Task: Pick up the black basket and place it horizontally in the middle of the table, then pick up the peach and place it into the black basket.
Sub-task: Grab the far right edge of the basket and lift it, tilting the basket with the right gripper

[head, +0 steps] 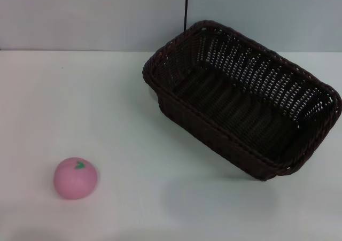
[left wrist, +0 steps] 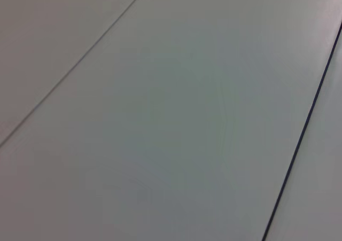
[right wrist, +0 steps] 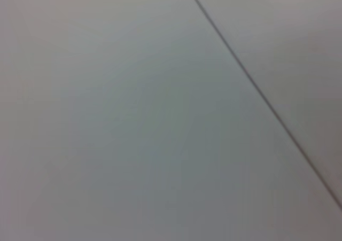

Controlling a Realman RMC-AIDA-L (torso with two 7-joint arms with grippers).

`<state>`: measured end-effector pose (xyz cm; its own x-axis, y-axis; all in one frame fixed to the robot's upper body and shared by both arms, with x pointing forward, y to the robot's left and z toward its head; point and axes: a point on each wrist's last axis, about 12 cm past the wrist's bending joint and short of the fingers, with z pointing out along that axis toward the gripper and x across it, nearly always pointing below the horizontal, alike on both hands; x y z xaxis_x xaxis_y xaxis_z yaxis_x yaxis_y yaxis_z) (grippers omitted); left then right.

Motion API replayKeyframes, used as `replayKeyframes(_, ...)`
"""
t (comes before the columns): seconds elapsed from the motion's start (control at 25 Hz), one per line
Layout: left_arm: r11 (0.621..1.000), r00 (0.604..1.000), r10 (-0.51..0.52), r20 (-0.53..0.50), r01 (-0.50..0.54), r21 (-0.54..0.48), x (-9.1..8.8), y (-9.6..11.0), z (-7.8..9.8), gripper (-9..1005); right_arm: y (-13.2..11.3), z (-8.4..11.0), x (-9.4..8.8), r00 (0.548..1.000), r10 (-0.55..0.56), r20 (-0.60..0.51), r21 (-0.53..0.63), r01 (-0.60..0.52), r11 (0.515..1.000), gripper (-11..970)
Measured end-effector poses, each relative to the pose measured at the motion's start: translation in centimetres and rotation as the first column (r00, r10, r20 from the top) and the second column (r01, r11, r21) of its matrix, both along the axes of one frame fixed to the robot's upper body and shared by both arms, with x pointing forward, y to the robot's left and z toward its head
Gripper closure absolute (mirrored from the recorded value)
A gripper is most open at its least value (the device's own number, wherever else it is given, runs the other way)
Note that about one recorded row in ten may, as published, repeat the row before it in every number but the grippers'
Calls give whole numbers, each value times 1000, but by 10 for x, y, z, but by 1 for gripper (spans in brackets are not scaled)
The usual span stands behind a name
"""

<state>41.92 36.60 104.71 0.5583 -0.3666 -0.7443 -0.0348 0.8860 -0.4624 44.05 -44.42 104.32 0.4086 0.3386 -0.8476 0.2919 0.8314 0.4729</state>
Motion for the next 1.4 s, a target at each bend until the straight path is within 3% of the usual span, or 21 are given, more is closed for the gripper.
replayKeyframes(0.48,995,996,-86,2,86,-48,9,-12,-1,152,11,3,13,999,48,20,-9,-47,999,131)
replayKeyframes(0.6,992,992,-122,-14,121,-45,10,-15,-2,156,16,9,16,988,157,4,-77,-156,985,131)
replayKeyframes(0.72,989,989,-144,-22,142,-45,11,-17,-3,160,15,25,24,939,341,-40,-156,-343,926,132)
replayKeyframes(0.92,983,983,-182,-33,181,-26,11,-23,-4,163,0,66,39,817,568,-99,-98,-576,811,132)
replayKeyframes(0.96,983,982,-185,-35,184,-23,10,-23,-4,163,-3,77,43,784,607,-130,-87,-619,780,132)
replayKeyframes(1.0,982,981,-188,-39,188,-19,10,-23,-4,163,-6,96,53,718,668,-197,-54,-688,724,132)
replayKeyframes(1.04,981,981,-192,-41,191,-15,10,-23,-4,163,-6,96,53,718,668,-197,-54,-688,724,132)
replayKeyframes(1.2,978,977,-209,-51,209,-9,9,-25,-6,163,-3,138,75,536,750,-388,12,-810,586,131)
replayKeyframes(1.4,978,976,-210,-54,209,-8,8,-25,-6,163,22,186,100,263,780,-569,97,-920,380,131)
